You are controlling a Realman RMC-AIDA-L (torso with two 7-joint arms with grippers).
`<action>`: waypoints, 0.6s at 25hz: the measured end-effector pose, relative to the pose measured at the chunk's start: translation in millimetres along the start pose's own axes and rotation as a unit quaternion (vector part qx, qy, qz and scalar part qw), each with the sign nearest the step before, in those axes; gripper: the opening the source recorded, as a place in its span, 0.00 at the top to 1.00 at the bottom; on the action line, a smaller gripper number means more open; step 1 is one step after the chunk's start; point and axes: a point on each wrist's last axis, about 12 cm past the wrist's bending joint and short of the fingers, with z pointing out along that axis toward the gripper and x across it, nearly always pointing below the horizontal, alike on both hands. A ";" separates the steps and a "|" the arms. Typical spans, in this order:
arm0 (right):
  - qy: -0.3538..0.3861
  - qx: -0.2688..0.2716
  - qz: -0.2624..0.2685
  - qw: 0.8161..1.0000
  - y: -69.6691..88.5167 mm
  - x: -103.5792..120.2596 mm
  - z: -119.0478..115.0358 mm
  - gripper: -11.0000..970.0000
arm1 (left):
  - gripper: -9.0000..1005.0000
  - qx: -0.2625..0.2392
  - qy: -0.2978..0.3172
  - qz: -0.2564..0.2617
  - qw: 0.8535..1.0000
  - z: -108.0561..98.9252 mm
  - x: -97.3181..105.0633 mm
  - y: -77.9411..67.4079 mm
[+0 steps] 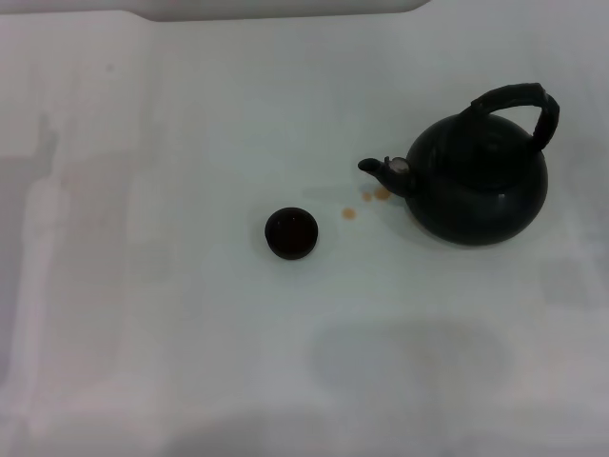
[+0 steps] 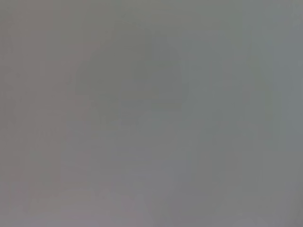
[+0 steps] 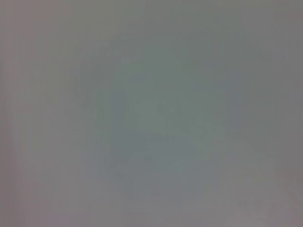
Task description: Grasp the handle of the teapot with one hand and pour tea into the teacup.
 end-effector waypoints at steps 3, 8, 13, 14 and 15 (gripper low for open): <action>-0.001 0.001 -0.001 1.000 -0.5 -1.9 6.5 0.40 | 0.16 0.000 0.002 0.000 1.000 -1.6 0.9 0.1; -0.002 0.000 -0.004 1.000 -0.8 -3.9 11.9 0.41 | 0.15 0.002 0.003 -0.001 1.000 -1.8 1.4 -0.7; -0.002 0.000 -0.004 1.000 -1.5 -4.6 12.8 0.40 | 0.16 0.003 0.002 -0.002 1.000 -0.6 1.2 -1.7; -0.002 0.000 -0.004 1.000 -1.5 -4.6 12.8 0.40 | 0.16 0.004 0.002 -0.003 1.000 0.0 1.1 -2.2; -0.002 0.000 -0.004 1.000 -1.7 -4.6 12.8 0.40 | 0.16 0.005 0.002 -0.003 1.000 0.4 1.0 -2.6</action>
